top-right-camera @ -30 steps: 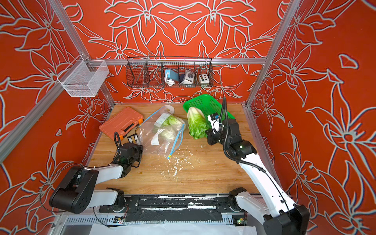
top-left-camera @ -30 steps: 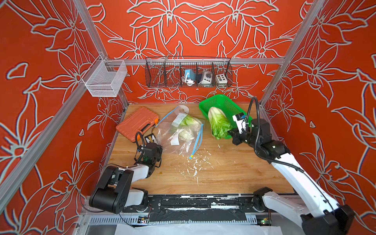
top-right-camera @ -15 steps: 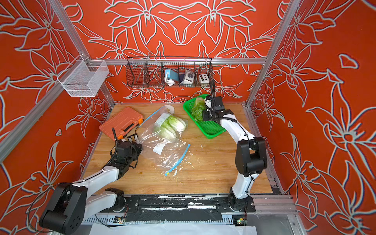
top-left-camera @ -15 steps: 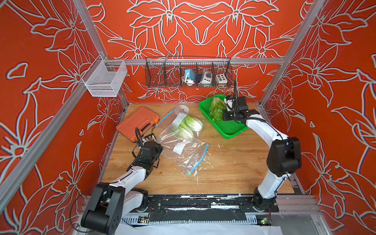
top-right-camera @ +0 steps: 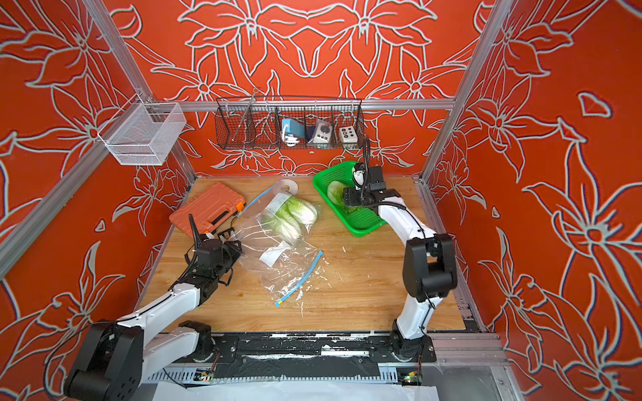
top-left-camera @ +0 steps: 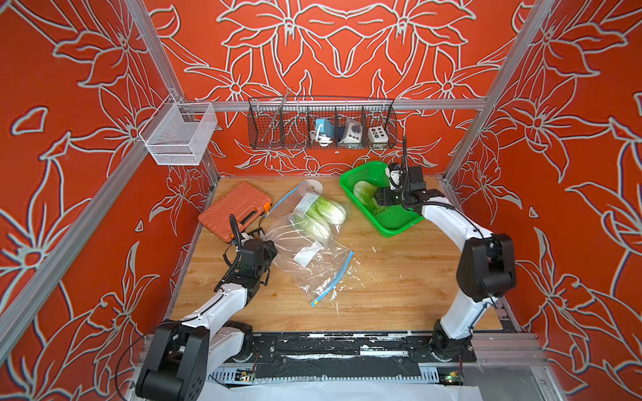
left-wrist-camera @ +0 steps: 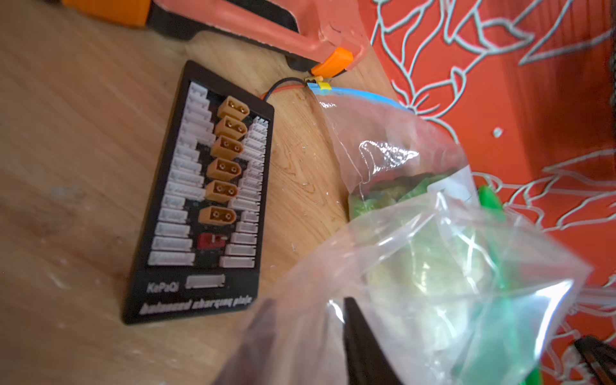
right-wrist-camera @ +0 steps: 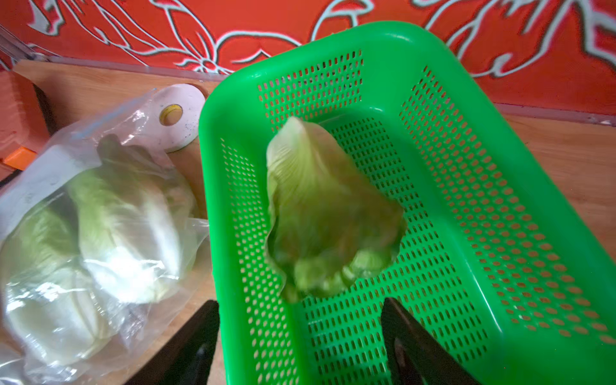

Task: Open the zip-top bag and take out the chinese cabbages
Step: Place the Chinese cabbage in the basket, then move the zipper food storage bag to the center of the board.

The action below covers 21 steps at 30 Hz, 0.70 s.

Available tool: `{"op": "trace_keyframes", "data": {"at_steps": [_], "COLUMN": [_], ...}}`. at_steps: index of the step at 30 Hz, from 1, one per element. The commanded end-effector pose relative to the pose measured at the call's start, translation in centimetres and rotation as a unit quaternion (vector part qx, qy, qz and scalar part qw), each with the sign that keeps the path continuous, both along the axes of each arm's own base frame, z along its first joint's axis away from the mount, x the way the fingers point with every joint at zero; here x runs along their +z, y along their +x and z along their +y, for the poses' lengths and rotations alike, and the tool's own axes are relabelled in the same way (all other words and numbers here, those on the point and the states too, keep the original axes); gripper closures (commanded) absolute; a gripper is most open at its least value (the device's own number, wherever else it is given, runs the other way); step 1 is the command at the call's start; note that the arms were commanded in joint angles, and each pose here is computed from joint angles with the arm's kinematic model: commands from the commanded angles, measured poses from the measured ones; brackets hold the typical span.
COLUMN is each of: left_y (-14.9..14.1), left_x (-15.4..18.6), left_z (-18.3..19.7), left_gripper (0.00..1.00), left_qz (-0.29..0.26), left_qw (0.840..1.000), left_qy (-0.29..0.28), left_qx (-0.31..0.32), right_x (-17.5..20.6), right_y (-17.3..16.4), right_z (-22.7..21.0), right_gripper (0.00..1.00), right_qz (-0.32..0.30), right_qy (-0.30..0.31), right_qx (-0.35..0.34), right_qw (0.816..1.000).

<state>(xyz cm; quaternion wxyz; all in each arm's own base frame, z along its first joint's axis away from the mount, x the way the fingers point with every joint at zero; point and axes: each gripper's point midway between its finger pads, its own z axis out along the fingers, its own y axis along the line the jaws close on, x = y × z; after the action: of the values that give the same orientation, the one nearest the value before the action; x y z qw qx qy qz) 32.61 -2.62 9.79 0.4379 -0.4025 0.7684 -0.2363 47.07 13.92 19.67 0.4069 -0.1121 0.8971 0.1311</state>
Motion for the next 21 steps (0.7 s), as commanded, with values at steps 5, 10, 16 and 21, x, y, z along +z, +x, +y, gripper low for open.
{"op": "trace_keyframes", "data": {"at_steps": [5, 10, 16, 21], "left_y": [0.4, 0.4, 0.4, 0.9], "left_x": [0.6, 2.0, 3.0, 3.5], "left_z": [3.5, 8.3, 14.2, 18.1], "left_gripper": [1.00, 1.00, 1.00, 0.77], "left_qz": [0.001, -0.007, -0.007, -0.008], "left_qw": [0.996, 0.986, 0.967, 0.954], "left_qy": [0.002, 0.004, 0.013, 0.004], "left_qx": [0.084, 0.168, 0.254, 0.299], "right_x": [1.9, 2.3, 1.8, 1.3], "right_y": [-5.4, -7.3, -7.9, -7.1], "right_z": [0.6, 2.8, 8.2, 14.6], "right_gripper": [0.23, 0.23, 0.23, 0.23], "right_qz": [-0.030, -0.032, -0.022, -0.018], "right_qy": [0.060, 0.064, 0.056, 0.048], "right_qx": [0.011, 0.055, 0.123, 0.187], "right_qw": [0.998, 0.996, 0.991, 0.981]}}
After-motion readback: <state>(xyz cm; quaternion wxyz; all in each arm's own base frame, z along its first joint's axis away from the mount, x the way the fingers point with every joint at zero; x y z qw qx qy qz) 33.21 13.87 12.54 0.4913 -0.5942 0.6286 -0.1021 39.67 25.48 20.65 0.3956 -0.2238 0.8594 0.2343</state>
